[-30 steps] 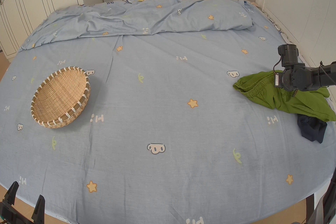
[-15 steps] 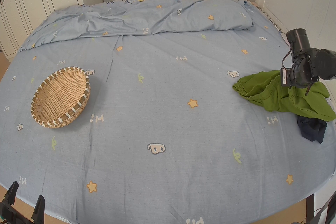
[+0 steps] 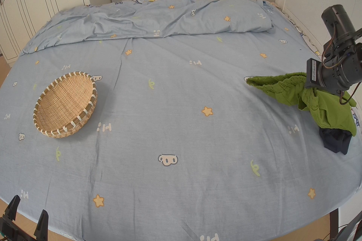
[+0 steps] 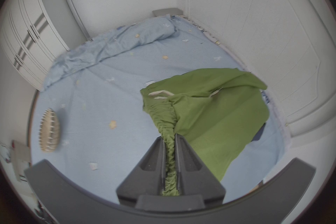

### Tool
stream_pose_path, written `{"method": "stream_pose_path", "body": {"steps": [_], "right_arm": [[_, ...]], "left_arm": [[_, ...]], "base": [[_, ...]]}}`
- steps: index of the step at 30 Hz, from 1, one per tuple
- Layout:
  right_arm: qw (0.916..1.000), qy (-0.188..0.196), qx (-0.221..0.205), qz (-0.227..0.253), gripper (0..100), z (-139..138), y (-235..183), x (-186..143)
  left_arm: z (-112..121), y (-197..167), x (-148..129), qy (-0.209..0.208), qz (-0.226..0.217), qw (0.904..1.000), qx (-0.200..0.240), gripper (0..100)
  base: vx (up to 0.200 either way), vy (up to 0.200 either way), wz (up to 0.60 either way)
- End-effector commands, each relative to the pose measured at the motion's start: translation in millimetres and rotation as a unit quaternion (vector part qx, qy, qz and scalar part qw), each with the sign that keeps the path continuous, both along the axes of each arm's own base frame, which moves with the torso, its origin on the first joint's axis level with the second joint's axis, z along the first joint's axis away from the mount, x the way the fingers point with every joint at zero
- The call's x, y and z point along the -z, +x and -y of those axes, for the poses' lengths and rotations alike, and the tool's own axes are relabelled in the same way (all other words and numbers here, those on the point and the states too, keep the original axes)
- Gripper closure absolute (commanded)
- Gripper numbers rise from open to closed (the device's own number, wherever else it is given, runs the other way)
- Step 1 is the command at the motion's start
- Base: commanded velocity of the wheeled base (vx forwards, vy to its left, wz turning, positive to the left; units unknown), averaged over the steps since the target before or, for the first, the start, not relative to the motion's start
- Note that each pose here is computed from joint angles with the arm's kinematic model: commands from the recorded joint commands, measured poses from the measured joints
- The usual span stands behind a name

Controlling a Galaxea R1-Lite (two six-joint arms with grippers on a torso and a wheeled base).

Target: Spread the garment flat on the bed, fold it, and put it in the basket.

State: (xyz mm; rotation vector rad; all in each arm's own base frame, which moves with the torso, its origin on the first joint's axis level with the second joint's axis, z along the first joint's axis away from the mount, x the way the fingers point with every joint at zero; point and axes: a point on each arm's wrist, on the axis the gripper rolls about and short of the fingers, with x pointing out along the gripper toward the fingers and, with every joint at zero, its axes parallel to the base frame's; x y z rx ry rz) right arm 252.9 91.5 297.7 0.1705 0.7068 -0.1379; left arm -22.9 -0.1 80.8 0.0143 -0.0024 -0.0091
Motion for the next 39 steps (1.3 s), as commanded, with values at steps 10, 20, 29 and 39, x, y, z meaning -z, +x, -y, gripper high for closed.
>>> {"method": "stream_pose_path", "body": {"steps": [10, 20, 29, 39], "right_arm": [[0.9688, 0.158, -0.191, 0.001, 100, -87, -58, -36], [0.9529, 0.154, -0.257, -0.05, 100, -167, -58, 5], [0.9464, 0.134, -0.274, -0.107, 100, -191, -49, 51], [0.946, 0.142, -0.27, -0.108, 0, -186, -42, 69]], "left_arm": [[0, 1, 5, 0.0, -0.007, 1.0, 0.0, 0], [0, 1, 5, 0.0, -0.007, 1.0, 0.0, 0], [0, 1, 5, 0.0, -0.007, 1.0, 0.0, 0], [0, 1, 5, 0.0, -0.007, 1.0, 0.0, 0]], "base": [[0.0, 0.0, 0.0], [0.0, 0.0, 0.0], [0.0, 0.0, 0.0], [0.0, 0.0, 0.0]]}}
